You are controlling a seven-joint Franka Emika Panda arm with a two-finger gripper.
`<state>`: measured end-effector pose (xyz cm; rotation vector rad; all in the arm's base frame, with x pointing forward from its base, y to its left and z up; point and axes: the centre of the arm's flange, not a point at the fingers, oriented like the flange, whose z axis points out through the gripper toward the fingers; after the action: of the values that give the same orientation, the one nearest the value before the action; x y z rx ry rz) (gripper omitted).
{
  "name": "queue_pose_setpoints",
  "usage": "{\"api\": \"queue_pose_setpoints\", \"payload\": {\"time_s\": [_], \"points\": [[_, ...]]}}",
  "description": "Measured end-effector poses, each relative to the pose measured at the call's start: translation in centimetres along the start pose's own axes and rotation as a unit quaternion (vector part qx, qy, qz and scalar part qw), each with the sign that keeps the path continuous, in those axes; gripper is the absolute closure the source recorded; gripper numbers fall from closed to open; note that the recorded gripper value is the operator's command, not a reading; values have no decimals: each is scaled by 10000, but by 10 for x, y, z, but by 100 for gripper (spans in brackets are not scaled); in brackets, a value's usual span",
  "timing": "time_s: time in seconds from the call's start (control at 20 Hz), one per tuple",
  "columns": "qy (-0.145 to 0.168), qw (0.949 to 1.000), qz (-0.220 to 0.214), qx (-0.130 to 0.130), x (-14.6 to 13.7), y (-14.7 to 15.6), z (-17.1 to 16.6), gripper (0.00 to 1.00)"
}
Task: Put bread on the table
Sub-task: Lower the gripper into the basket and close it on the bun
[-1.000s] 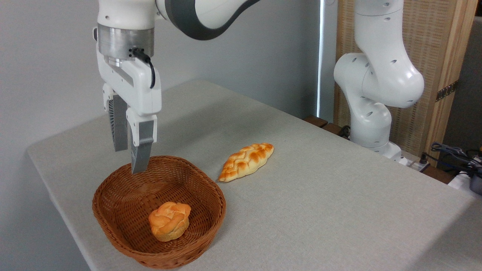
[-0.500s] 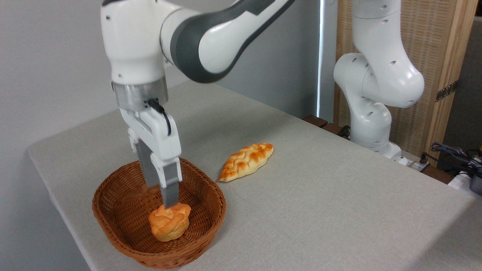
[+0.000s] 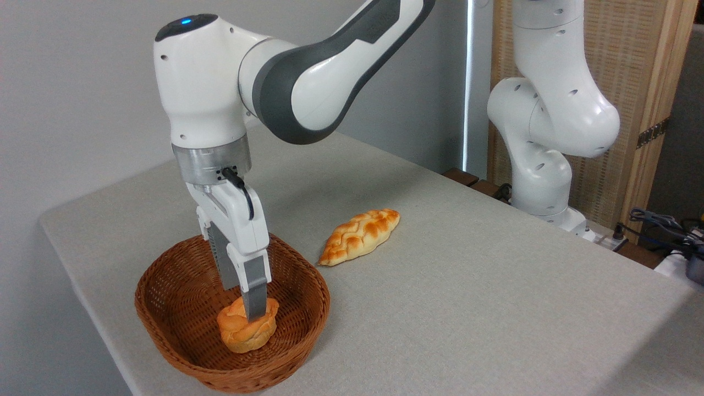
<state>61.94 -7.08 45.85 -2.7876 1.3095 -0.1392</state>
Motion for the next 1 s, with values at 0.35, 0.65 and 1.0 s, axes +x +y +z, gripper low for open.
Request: {"api": "queue_pose_setpoints", "payload": {"time_s": [0.35, 0.65, 1.0], "points": [[56, 10000, 51, 41, 4, -3, 12, 0], [29, 9997, 248, 16, 3, -2, 16, 0], [-48, 9996, 283, -60, 1, 0, 27, 57]]}}
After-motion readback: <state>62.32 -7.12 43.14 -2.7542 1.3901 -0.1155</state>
